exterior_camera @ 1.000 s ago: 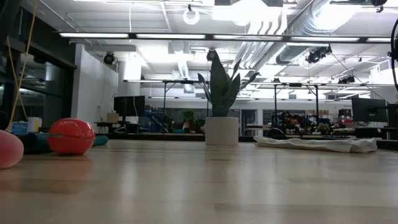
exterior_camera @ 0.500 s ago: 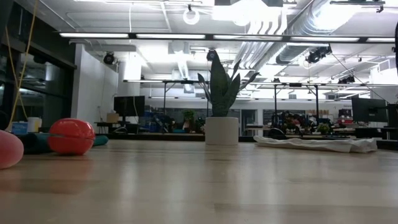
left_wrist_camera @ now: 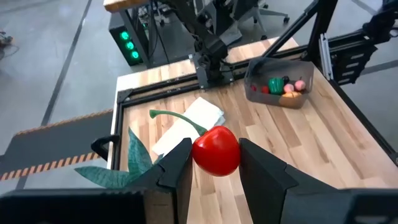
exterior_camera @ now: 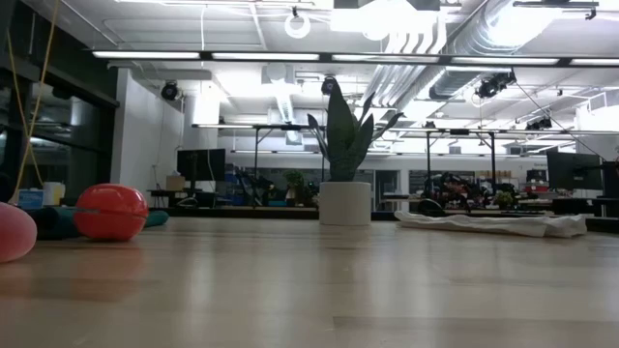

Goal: Pick and placing Produce into tupperware
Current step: Put the red cherry into the black bin

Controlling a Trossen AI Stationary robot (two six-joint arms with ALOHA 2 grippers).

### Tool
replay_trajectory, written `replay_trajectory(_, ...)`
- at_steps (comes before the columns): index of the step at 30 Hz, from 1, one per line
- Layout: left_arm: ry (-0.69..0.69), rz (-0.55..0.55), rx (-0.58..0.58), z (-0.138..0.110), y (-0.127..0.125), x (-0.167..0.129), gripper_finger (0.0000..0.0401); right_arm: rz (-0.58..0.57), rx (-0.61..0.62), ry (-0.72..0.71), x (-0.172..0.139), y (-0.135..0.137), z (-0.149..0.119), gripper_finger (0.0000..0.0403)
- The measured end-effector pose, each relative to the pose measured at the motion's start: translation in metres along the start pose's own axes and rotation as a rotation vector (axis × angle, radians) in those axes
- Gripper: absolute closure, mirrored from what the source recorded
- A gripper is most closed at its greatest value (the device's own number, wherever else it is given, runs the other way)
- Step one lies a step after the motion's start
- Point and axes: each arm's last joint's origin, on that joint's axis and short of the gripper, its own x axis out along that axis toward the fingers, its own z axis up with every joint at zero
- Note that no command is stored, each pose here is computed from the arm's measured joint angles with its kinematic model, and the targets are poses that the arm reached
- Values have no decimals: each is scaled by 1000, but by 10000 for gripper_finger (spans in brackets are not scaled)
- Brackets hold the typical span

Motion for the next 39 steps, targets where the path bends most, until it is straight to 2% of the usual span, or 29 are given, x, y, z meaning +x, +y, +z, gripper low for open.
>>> replay_trajectory(10, 13, 8, -5, -5, -10, -29, 293, 164, 30, -19, 61, 20, -7, 206)
replay_trajectory(20, -1, 12, -12, -13, -23, -64, 293, 316, 106, 42, 125, 19, -30, 206)
replay_trajectory(23, 6, -8, -23, -17, -25, -63, 293, 375, 133, 27, 140, 19, -36, 206)
replay_trajectory(27, 32, -96, -63, -23, -24, -43, 293, 420, 176, 28, 155, 16, -42, 206)
replay_trajectory(32, 79, -182, -78, -33, -30, -1, 293, 408, 186, 40, 164, 12, -49, 206)
replay_trajectory(39, 42, -236, -22, -39, -47, 45, 293, 410, 188, 40, 164, 12, -49, 206)
